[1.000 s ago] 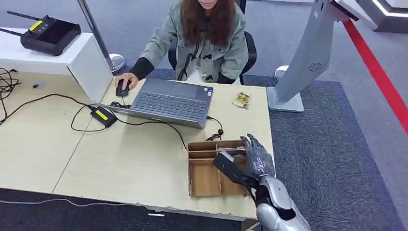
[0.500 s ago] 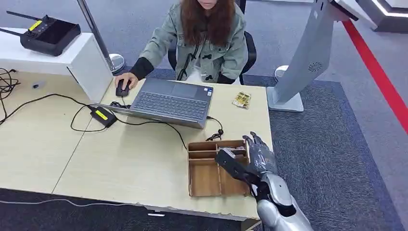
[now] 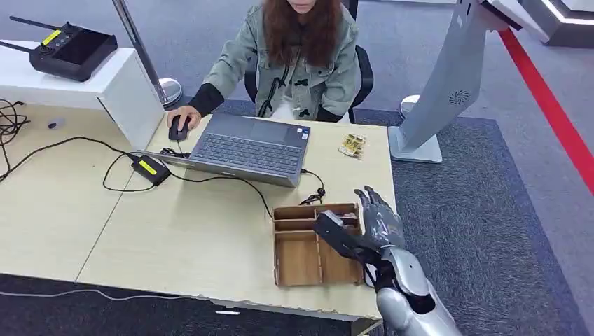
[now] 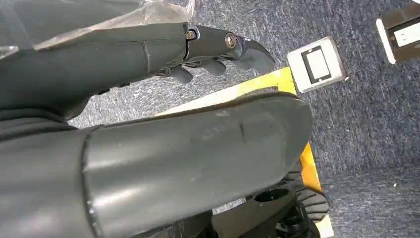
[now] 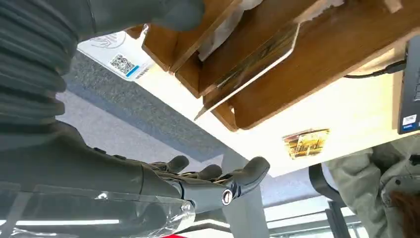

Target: Pass the card to the sensor for recognition and then transmit it.

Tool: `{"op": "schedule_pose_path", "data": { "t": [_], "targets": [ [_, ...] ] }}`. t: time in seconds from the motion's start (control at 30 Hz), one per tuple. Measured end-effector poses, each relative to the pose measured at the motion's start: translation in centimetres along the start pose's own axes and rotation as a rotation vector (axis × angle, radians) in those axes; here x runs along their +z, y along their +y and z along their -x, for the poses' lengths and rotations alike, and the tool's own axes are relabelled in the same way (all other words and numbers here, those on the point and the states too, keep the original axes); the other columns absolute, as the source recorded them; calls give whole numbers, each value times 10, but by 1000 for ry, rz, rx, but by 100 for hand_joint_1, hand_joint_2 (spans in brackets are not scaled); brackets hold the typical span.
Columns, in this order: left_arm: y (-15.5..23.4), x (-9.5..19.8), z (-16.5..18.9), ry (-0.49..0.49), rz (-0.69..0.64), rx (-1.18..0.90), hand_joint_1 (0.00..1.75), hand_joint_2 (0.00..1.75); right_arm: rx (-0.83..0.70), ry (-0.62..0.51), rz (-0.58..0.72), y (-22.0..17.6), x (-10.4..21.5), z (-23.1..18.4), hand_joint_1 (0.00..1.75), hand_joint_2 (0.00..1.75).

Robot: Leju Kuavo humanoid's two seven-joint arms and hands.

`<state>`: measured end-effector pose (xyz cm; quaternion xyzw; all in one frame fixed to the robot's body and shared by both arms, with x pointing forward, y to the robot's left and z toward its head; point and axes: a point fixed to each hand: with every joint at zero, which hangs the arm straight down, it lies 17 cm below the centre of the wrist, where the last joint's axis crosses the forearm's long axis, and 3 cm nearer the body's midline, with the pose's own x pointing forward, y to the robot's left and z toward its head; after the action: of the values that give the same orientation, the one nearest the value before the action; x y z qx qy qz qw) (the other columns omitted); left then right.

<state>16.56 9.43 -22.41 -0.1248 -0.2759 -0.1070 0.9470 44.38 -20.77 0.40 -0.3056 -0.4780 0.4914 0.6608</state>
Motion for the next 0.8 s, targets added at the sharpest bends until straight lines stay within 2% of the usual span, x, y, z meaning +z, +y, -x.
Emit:
{"op": "schedule_pose_path", "data": {
  "t": [0.6, 0.8],
  "targets": [
    [1, 0, 0, -1, -4, 0, 0, 0, -14, -41, 8, -9, 6, -18, 31, 175],
    [1, 0, 0, 0, -4, 0, 0, 0, -13, -46, 6, -8, 7, -20, 40, 175]
  ]
}}
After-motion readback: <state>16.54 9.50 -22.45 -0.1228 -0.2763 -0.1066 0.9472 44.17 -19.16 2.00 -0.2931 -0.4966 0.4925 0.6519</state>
